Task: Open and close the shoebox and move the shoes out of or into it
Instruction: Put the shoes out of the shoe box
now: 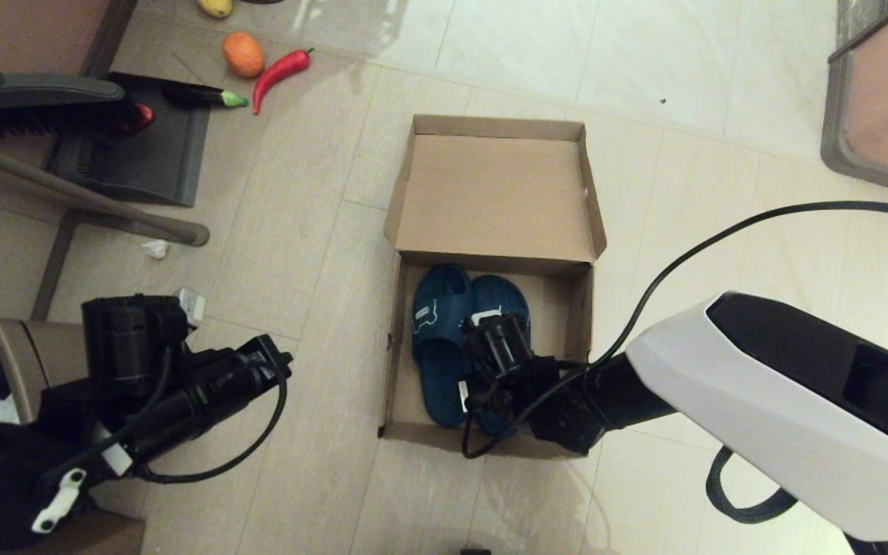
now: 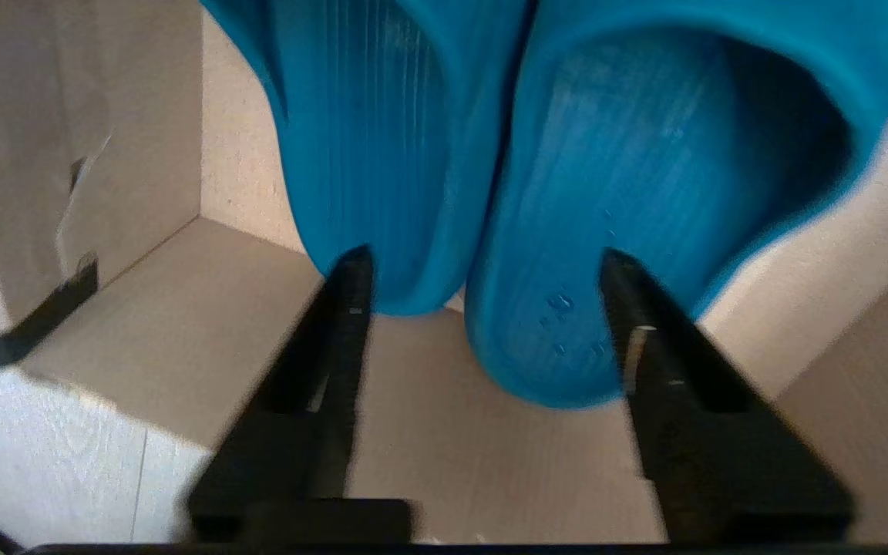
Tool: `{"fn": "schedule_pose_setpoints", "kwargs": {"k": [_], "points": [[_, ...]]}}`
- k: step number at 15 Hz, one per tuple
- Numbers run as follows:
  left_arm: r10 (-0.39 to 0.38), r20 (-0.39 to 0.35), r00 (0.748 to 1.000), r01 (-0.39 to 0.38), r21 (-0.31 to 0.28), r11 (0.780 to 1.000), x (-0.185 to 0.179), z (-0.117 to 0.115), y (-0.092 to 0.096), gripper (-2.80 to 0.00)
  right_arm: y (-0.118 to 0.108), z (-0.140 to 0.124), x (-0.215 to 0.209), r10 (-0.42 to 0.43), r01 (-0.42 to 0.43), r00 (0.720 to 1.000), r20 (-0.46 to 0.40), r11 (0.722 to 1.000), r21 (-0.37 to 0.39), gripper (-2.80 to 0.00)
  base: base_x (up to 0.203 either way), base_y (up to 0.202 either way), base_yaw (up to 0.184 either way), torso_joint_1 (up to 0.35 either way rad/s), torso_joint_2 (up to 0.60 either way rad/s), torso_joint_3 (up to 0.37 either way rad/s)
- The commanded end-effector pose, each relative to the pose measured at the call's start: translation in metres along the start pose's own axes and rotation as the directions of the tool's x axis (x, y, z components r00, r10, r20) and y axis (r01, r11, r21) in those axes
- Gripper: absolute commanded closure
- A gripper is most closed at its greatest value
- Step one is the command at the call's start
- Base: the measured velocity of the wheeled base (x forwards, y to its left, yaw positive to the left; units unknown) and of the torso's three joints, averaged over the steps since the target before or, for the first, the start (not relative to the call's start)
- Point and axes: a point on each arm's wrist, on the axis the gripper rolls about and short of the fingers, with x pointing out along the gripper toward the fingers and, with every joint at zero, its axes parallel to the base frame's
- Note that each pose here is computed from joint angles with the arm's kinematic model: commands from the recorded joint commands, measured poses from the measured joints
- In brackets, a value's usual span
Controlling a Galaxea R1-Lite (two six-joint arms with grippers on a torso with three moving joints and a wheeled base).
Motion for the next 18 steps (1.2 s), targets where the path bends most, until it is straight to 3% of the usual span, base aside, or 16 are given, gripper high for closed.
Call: {"fn": "schedule_pose_setpoints", "kwargs": {"k": [1, 6, 10, 18], "points": [[0.001, 0.000, 1.000, -0.001, -0.004, 1.000, 0.002, 0.000, 0.000, 0.00, 0.005, 0.000, 0.013, -0.003, 0.003, 1.000, 0.003, 1.000, 0.006, -2.80, 0.000, 0.000, 0.000, 0.000, 0.00, 0.000], [0.005, -0.005, 1.000, -0.005, -0.005, 1.000, 0.003, -0.002, 0.001, 0.00, 0.015, -0.001, 0.046, -0.080, 0.079, 0.996, 0.037, 0.997, 0.012, -2.80, 0.000, 0.000, 0.000, 0.000, 0.00, 0.000], [0.007, -0.009, 1.000, -0.007, -0.005, 1.000, 0.003, -0.003, 0.002, 0.00, 0.019, 0.009, 0.063, -0.093, 0.090, 0.992, 0.089, 0.995, 0.030, -2.80, 0.000, 0.000, 0.000, 0.000, 0.00, 0.000], [0.016, -0.020, 1.000, -0.016, -0.007, 1.000, 0.006, -0.005, 0.003, 0.00, 0.013, 0.012, 0.076, -0.156, 0.154, 0.984, 0.088, 0.987, 0.034, -2.80, 0.000, 0.000, 0.000, 0.000, 0.00, 0.000]]}}
